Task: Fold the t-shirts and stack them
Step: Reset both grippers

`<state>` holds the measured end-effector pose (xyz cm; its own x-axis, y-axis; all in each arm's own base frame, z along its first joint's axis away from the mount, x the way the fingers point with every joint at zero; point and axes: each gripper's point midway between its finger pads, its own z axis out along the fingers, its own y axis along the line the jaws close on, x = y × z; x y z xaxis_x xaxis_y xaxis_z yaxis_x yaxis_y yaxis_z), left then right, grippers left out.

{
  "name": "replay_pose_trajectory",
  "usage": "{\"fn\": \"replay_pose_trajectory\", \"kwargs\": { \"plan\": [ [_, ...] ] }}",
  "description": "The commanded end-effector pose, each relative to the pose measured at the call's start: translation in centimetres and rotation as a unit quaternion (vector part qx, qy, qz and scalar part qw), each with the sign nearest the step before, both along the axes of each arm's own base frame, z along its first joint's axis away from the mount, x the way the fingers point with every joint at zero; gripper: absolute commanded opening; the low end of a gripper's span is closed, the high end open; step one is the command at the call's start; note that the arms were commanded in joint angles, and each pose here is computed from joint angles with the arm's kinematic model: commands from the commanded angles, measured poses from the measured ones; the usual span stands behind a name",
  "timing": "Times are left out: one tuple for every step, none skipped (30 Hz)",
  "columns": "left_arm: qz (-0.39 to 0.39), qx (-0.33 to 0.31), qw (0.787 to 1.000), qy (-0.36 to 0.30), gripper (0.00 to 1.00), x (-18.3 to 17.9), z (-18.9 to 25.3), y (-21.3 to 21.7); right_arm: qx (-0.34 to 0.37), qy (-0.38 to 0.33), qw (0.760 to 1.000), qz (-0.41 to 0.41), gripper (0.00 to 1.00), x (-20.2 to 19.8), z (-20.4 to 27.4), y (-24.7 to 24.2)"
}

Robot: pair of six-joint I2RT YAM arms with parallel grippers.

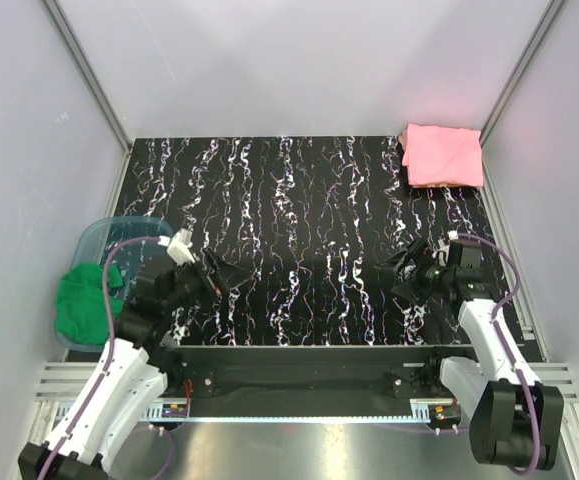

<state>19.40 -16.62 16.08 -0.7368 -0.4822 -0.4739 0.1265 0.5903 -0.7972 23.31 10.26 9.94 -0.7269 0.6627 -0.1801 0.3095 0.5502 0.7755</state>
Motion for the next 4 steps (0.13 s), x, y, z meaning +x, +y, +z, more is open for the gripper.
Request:
{"fn": "replay_pose_trajectory", "kwargs": {
  "plan": [
    [-0.008, -0.042, 0.999, -0.013, 0.99, -0.7, 1.0, -0.5, 0.017, -0.027, 0.999, 0.021, 1.00, -1.0, 1.2, 0.8],
    [-0.008, -0.047, 0.999, -0.014, 0.99, -0.9, 0.7, -0.5, 0.020, -0.032, 0.999, 0.022, 1.00, -1.2, 1.3, 0.9],
    [-0.008, -0.055, 0.998, -0.010, 0.99, -1.0, 0.6, -0.6, 0.031, -0.052, 0.998, 0.028, 1.00, -1.6, 2.2, 1.3],
    [-0.013, -0.063, 0.998, -0.009, 0.99, -1.2, 0.6, -0.8, 0.042, -0.056, 0.997, 0.036, 1.00, -2.3, 2.0, 1.7]
  ]
}}
